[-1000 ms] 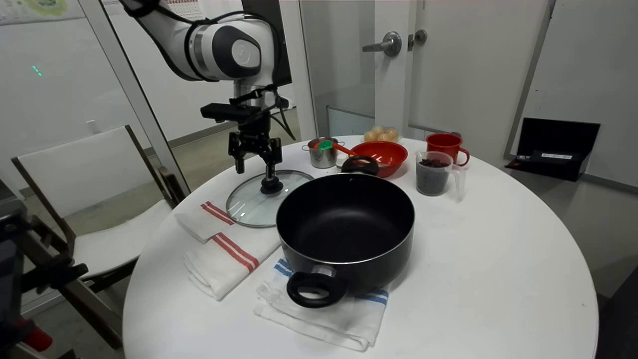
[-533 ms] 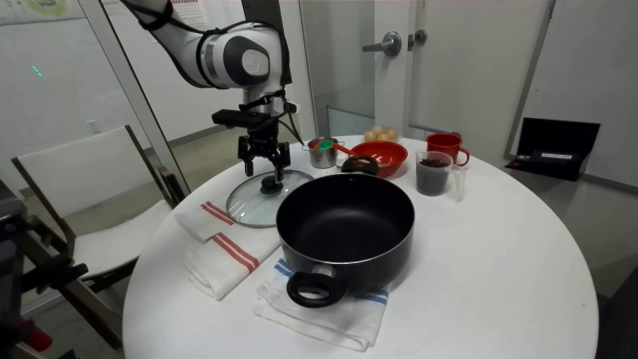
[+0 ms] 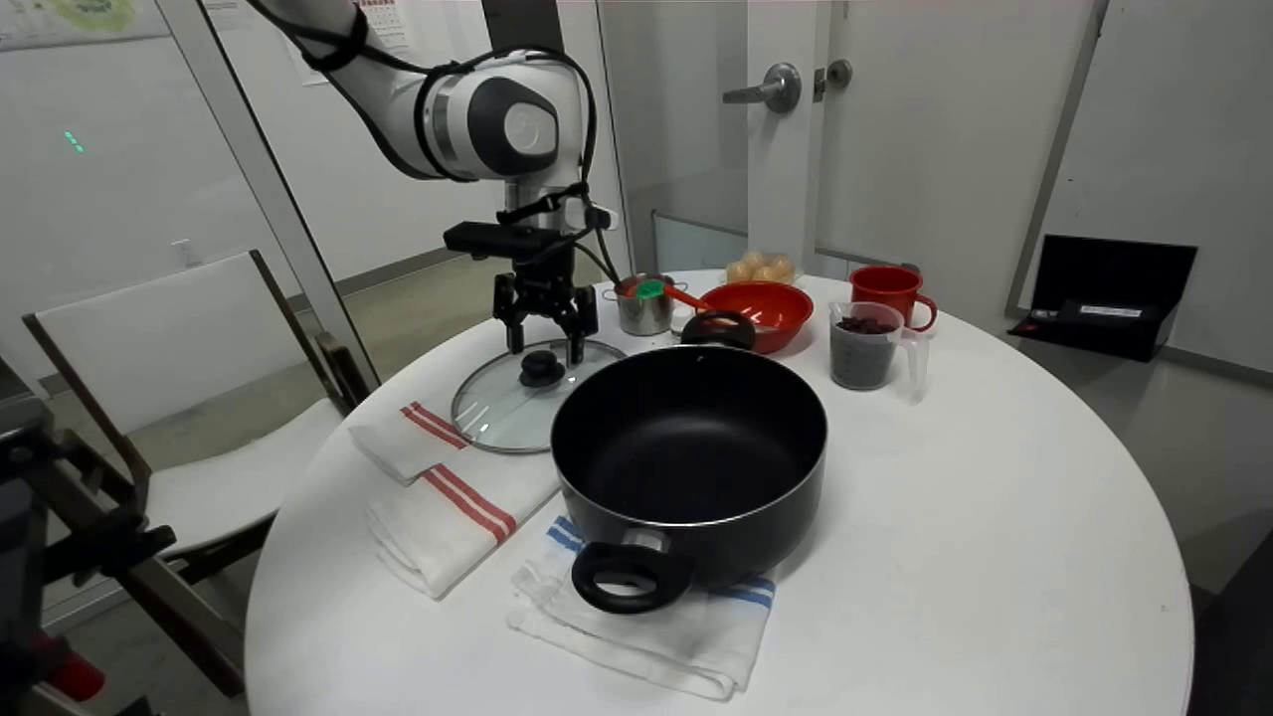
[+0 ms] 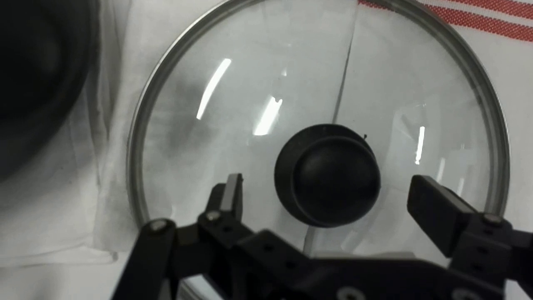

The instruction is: Put the lid on the pot

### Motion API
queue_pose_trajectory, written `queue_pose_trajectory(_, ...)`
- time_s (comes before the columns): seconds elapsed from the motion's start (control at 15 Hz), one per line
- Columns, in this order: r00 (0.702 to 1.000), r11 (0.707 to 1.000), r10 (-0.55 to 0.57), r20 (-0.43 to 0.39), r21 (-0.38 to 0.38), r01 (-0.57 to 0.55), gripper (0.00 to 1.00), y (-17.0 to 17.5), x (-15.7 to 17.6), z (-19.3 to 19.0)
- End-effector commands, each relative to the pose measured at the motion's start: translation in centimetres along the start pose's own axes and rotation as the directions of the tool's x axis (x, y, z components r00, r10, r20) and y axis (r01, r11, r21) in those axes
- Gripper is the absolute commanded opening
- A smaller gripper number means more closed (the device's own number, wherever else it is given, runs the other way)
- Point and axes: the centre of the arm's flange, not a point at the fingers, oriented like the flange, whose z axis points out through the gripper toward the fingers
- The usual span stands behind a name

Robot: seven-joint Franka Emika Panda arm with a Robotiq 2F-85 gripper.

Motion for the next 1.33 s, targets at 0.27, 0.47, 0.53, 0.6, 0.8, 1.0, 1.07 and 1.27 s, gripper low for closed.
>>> queue_pose_trajectory(0.27, 0.999, 1.000, -0.016, 0.030, 0.005, 0.016, 1.00, 0.7, 1.1, 0.6)
queue_pose_trajectory(0.47, 0.999, 1.000, -0.019, 0.035, 0.006, 0.019, 0.75, 0.6, 1.1, 0.8)
queue_pose_trajectory(0.53, 0.999, 1.000, -0.021, 0.036, 0.007, 0.020, 0.72, 0.6, 1.1, 0.8)
queue_pose_trajectory(0.6, 0.999, 1.000, -0.022, 0.035, 0.006, 0.022, 0.67, 0.6, 1.2, 0.8)
queue_pose_trajectory(0.8, 0.999, 1.000, -0.024, 0.032, 0.006, 0.024, 0.42, 0.5, 1.3, 0.7)
queue_pose_trajectory(1.0, 0.999, 1.000, -0.027, 0.036, 0.007, 0.027, 0.27, 0.2, 1.3, 0.2)
queue_pose_trajectory(1.07, 0.999, 1.000, -0.026, 0.037, 0.010, 0.026, 0.26, 0.3, 1.2, 0.1)
queue_pose_trajectory(1.27, 0.998, 0.999, -0.036, 0.046, 0.010, 0.035, 0.26, 0.1, 0.3, -0.9)
